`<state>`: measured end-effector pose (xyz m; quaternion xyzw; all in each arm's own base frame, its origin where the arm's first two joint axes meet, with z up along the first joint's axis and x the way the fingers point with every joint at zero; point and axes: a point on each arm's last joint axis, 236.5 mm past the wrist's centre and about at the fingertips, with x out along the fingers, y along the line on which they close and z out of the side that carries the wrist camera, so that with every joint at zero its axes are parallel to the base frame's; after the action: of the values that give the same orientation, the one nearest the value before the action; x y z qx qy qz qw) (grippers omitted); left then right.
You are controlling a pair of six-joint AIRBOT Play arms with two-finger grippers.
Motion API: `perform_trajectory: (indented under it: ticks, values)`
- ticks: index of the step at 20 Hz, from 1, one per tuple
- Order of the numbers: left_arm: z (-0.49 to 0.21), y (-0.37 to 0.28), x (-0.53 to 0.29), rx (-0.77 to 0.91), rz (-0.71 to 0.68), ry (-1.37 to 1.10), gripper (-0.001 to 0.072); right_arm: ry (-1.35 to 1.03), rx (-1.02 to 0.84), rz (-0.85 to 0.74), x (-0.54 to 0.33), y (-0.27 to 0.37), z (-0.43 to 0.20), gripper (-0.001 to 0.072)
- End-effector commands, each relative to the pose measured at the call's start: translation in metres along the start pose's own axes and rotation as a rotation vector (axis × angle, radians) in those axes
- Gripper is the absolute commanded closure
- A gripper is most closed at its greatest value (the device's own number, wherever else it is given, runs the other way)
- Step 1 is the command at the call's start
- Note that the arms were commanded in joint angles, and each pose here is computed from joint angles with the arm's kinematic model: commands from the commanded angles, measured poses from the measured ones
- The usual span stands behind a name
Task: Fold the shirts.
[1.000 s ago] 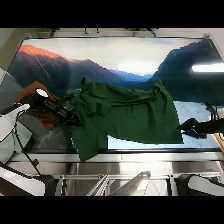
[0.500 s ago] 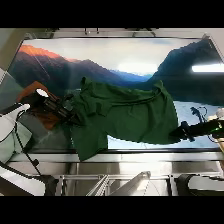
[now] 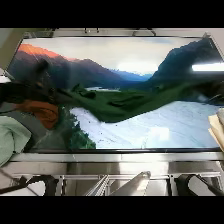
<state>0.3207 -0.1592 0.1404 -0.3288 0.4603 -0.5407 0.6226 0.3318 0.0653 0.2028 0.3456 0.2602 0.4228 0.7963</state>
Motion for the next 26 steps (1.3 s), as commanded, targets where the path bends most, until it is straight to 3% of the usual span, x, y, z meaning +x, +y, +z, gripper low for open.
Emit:
perform_trajectory:
  ticks: [1,4,6,9,12,15,20,24,26]
  values:
    - [0.011,-0.190,-0.049,0.432,-0.395,-0.273,0.0686,-0.341,-0.461,0.076,-0.023,0.167,0.065,0.0688]
    - [-0.015,-0.309,-0.119,0.779,-0.573,-0.571,0.0686,-0.684,-0.717,-0.072,-0.064,0.270,0.102,0.0689]
    - [-0.046,-0.353,-0.143,0.947,-0.545,-0.689,0.0686,-0.835,-0.829,-0.129,-0.088,0.321,0.105,0.0690]
    - [-0.060,-0.373,-0.146,0.977,-0.371,-0.794,0.0684,-0.842,-0.980,-0.209,-0.091,0.355,0.089,0.0690]
    - [-0.043,-0.370,-0.158,0.921,-0.375,-0.848,0.0685,-0.808,-1.037,-0.344,-0.093,0.350,0.090,0.0690]
    - [0.013,-0.287,-0.136,0.680,-0.093,-0.707,0.0685,-0.604,-0.812,-0.396,-0.072,0.270,0.097,0.0691]
    - [0.068,-0.116,-0.085,0.358,0.266,-0.397,0.0684,-0.337,-0.324,-0.418,-0.037,0.051,0.073,0.0691]
    - [0.094,0.025,-0.042,0.099,0.298,-0.248,0.0685,-0.245,-0.031,-0.508,-0.015,-0.113,0.023,0.0691]
    - [0.104,0.088,-0.027,-0.010,0.264,-0.188,0.0686,-0.224,0.045,-0.462,0.011,-0.167,0.012,0.0691]
